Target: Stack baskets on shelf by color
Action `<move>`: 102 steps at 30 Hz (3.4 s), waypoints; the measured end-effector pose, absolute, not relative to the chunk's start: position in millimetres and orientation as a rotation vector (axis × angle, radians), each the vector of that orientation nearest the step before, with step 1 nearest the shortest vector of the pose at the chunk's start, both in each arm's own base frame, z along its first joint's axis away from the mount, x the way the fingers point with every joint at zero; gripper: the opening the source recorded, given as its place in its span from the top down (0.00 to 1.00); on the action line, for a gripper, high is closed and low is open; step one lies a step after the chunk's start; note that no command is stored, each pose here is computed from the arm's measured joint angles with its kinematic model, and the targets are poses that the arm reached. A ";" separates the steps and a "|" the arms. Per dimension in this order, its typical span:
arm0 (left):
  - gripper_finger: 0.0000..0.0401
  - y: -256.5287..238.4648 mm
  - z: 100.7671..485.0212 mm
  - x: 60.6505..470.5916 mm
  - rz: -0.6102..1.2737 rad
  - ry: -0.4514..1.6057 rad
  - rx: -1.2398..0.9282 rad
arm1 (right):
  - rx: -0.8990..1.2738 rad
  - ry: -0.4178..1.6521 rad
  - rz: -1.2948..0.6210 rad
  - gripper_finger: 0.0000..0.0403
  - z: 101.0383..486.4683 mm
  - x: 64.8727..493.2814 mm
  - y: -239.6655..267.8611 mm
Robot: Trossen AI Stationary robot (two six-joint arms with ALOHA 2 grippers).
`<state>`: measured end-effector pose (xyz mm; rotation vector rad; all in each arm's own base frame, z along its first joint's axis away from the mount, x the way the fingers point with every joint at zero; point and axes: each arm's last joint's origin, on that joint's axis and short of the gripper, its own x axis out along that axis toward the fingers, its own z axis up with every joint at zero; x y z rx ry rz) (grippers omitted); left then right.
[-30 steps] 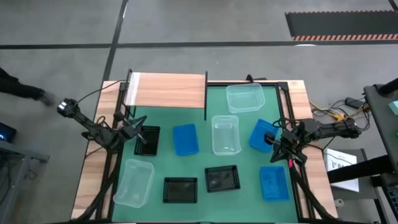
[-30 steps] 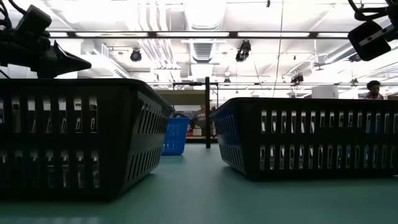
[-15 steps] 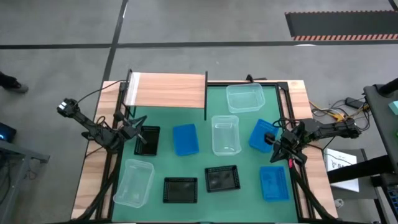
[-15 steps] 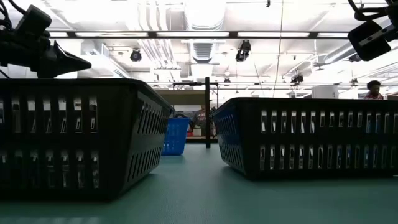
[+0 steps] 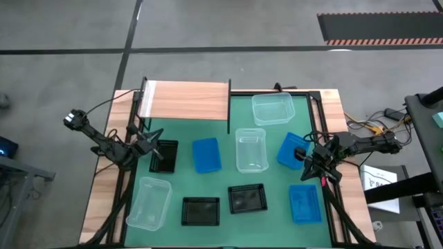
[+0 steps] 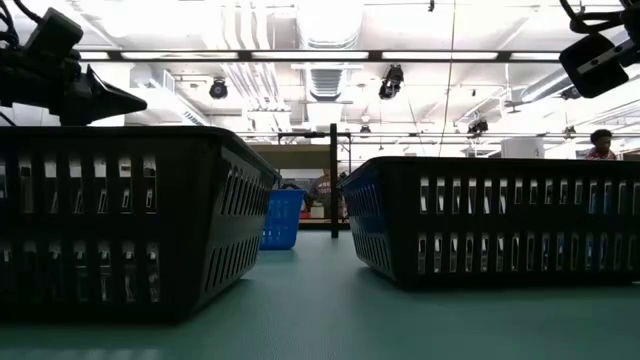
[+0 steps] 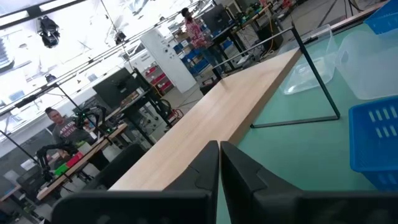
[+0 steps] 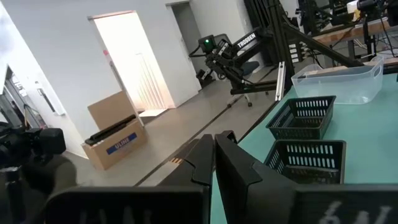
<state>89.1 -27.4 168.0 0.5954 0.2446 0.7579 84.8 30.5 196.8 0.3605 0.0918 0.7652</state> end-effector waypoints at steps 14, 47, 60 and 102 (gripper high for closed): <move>1.00 -27.4 168.0 89.1 0.758 0.244 0.595 | 0.360 0.092 0.765 0.98 196.8 84.7 30.6; 1.00 -27.4 167.9 89.1 0.758 0.245 0.596 | 0.286 0.009 0.700 0.98 201.0 86.3 29.1; 1.00 -27.4 168.0 89.1 0.758 0.244 0.595 | 0.518 -0.200 -0.226 0.98 206.1 98.2 4.1; 1.00 -54.3 238.1 77.2 -0.401 -0.804 0.291 | 0.002 0.159 -0.049 0.98 246.2 225.4 41.0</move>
